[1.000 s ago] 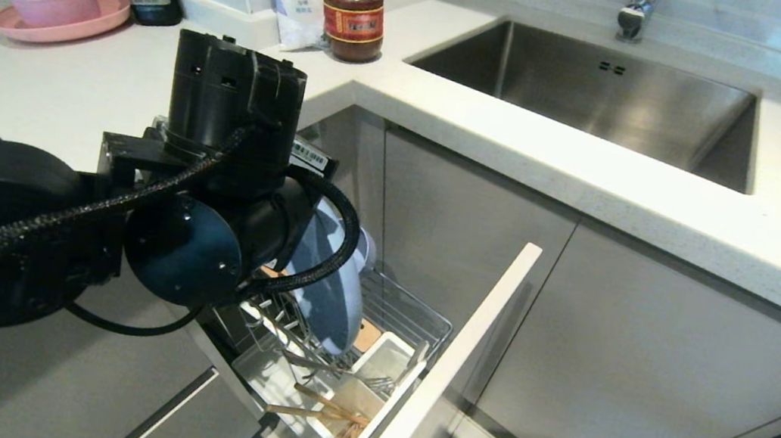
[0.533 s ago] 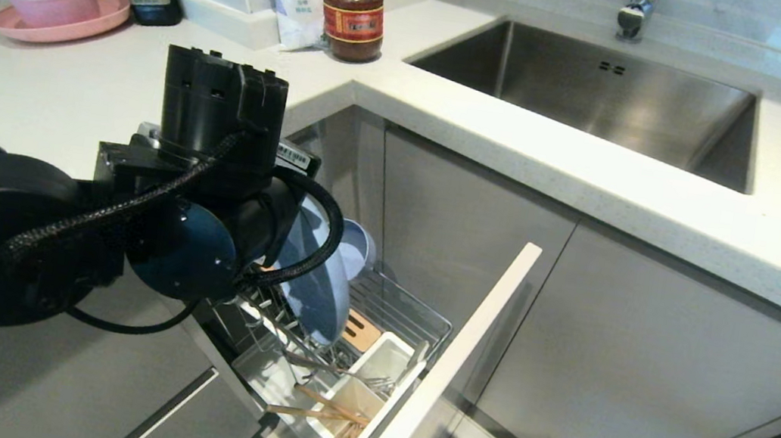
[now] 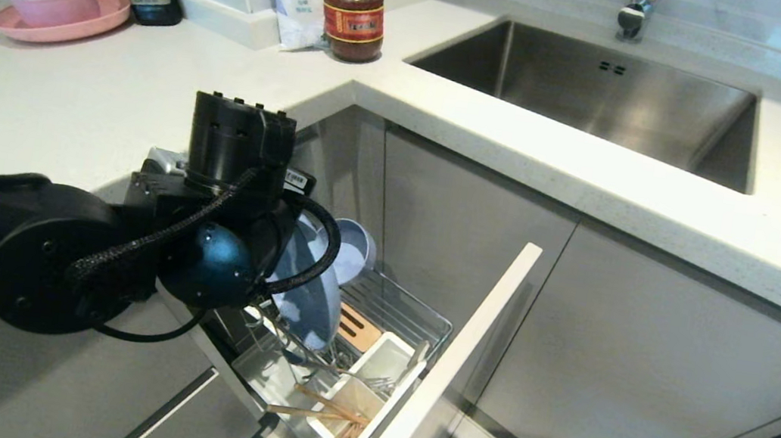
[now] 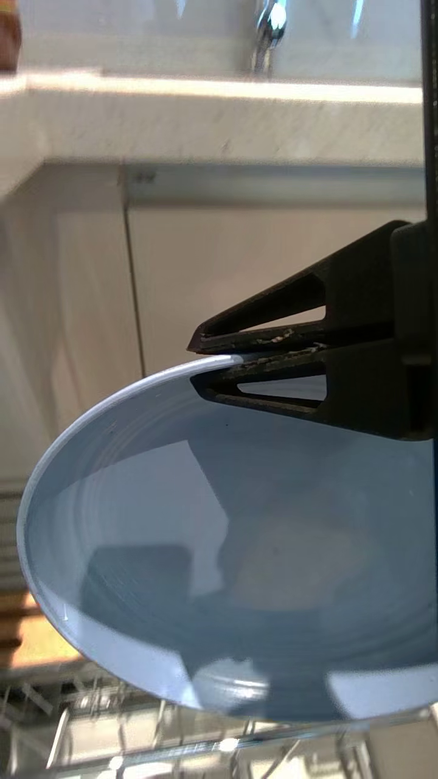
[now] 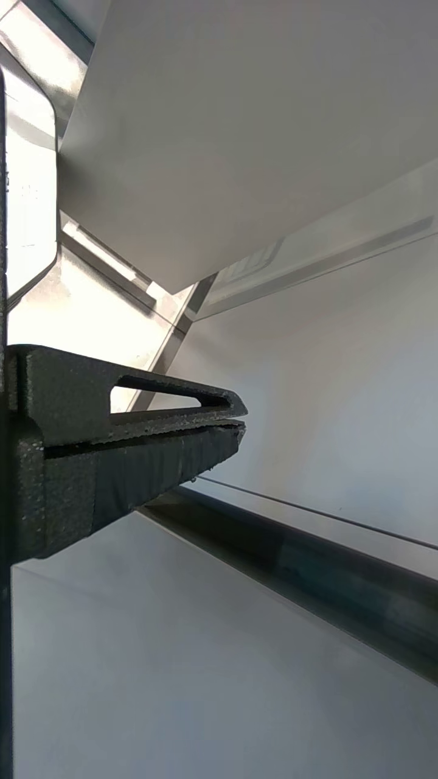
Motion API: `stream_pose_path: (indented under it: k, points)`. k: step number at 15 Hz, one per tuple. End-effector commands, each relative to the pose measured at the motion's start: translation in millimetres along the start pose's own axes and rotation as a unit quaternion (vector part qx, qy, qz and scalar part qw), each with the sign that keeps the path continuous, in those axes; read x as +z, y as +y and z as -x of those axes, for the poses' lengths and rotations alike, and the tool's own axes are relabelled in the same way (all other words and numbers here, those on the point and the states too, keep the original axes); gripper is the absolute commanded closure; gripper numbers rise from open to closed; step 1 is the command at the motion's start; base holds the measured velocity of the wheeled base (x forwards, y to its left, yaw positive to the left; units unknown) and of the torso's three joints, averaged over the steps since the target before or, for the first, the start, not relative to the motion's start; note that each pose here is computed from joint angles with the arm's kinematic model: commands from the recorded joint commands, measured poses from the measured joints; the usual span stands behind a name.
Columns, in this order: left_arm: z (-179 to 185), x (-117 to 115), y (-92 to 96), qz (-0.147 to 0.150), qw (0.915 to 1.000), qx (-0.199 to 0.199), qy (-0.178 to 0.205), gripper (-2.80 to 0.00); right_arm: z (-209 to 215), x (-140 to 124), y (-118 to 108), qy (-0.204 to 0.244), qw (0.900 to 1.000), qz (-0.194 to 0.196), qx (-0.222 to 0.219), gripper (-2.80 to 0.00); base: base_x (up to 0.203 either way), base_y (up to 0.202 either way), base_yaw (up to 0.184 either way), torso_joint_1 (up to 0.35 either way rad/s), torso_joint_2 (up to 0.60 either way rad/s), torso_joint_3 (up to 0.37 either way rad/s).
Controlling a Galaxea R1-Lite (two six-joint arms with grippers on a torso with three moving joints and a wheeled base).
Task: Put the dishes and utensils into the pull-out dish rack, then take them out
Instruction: Pick up the plate and place it in the cupboard
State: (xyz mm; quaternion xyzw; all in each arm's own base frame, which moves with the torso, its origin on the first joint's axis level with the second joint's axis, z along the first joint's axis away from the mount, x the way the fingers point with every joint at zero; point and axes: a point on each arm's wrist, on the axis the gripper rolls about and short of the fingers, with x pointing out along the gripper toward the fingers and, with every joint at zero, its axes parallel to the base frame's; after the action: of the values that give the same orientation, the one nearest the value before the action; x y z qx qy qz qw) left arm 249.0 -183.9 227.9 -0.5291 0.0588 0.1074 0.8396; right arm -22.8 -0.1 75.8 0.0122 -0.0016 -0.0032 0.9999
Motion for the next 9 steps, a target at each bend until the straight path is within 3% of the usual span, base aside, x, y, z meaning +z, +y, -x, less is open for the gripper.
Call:
stream_pose_path:
  k: [1, 9]
  points:
    - [-11.9, -2.8, 9.4, -0.005, 0.9998, 0.017, -0.006, 0.00, 0.2, -0.5, 0.0, -0.001, 1.000, 0.000, 0.000, 0.00, 0.000, 0.000, 0.000, 0.000, 0.00, 0.000]
    - [-23.6, -3.5, 19.8, 0.010, 0.9994, 0.031, 0.011, 0.00, 0.2, -0.5, 0.0, -0.001, 1.000, 0.000, 0.000, 0.00, 0.000, 0.000, 0.000, 0.000, 0.00, 0.000]
